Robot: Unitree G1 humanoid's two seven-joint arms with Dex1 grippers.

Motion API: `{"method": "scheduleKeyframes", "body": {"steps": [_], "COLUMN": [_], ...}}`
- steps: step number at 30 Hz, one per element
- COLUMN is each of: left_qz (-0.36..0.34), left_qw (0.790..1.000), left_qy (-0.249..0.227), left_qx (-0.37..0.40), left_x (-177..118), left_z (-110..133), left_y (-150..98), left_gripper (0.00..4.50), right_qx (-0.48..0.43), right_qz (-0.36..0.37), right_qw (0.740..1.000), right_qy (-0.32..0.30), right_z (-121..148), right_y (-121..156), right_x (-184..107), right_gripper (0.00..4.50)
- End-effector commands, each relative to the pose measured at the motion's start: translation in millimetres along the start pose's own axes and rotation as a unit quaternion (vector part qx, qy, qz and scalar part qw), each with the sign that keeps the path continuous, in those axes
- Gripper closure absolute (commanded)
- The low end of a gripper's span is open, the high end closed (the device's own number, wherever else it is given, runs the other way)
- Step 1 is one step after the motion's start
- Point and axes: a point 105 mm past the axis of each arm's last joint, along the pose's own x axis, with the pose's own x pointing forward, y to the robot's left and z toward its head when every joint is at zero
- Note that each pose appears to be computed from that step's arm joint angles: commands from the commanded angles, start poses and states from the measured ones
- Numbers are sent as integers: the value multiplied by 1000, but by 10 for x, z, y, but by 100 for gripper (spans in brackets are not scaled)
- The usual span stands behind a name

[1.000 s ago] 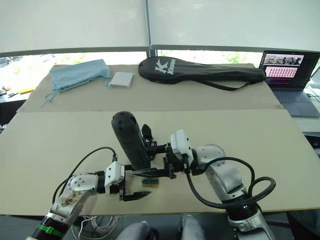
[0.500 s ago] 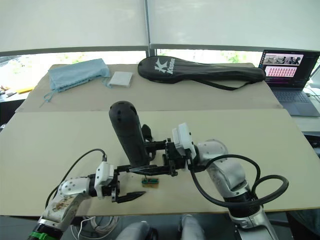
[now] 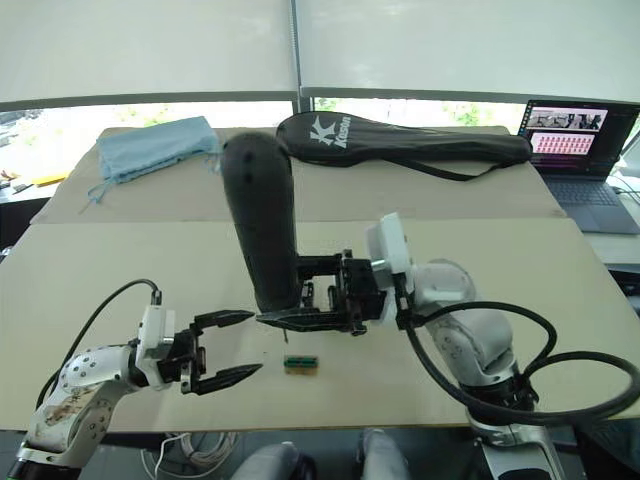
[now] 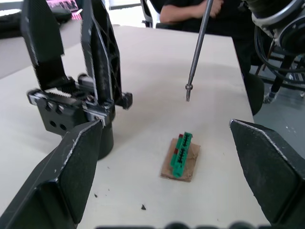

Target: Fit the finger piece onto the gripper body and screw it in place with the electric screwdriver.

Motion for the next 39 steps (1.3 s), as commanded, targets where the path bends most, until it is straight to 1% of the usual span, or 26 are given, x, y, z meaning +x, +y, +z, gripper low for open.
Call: {"method": "scheduleKeyframes", "body": {"steps": [1, 4, 8, 12, 15, 18, 21, 23, 26, 28, 31, 33, 36, 39], "left_qz": [18, 33, 64, 94, 127, 135, 111, 110, 115, 110, 103, 103, 104, 111], "left_qw": [999, 999, 997, 995, 992, 991, 993, 992, 992, 991, 993, 992, 993, 992], "left_qy": [-31, -39, -42, -30, -12, 12, 44, 52, 55, 70, 58, 64, 59, 64], "left_qx": [8, -1, -2, -13, 10, 18, 26, 24, 19, 19, 23, 15, 14, 20], "left_x": [-70, -140, -237, -238, -145, -14, 104, 212, 293, 387, 566, 670, 723, 790], "left_z": [203, 254, 241, 145, 23, -146, -286, -367, -427, -527, -560, -611, -602, -604], "left_y": [29, 46, 129, 274, 416, 483, 457, 467, 485, 468, 423, 416, 421, 458], "left_gripper": [2, 2, 2, 2, 2, 2, 2, 2, 2, 2, 2, 2, 2, 2], "right_qx": [-37, -45, -55, -63, -68, -70, -71, -72, -73, -73, -74, -77, -78, -78], "right_qz": [9, 8, 3, 2, 2, 3, 6, 7, 6, 4, 0, -4, -7, -10], "right_qw": [999, 999, 998, 998, 997, 997, 997, 997, 997, 997, 997, 997, 997, 997], "right_qy": [-23, -20, -23, -24, -23, -23, -22, -20, -19, -19, -16, -13, -9, -5], "right_z": [269, 305, 373, 422, 443, 449, 447, 448, 450, 449, 441, 437, 425, 412], "right_y": [48, 44, 10, -33, -65, -82, -87, -86, -84, -77, -71, -77, -77, -77], "right_x": [8, -8, -15, -10, 0, 9, 19, 21, 19, 18, 12, 4, -3, -17], "right_gripper": [257, 257, 257, 257, 257, 257, 257, 257, 257, 257, 257, 257, 257, 257]}}
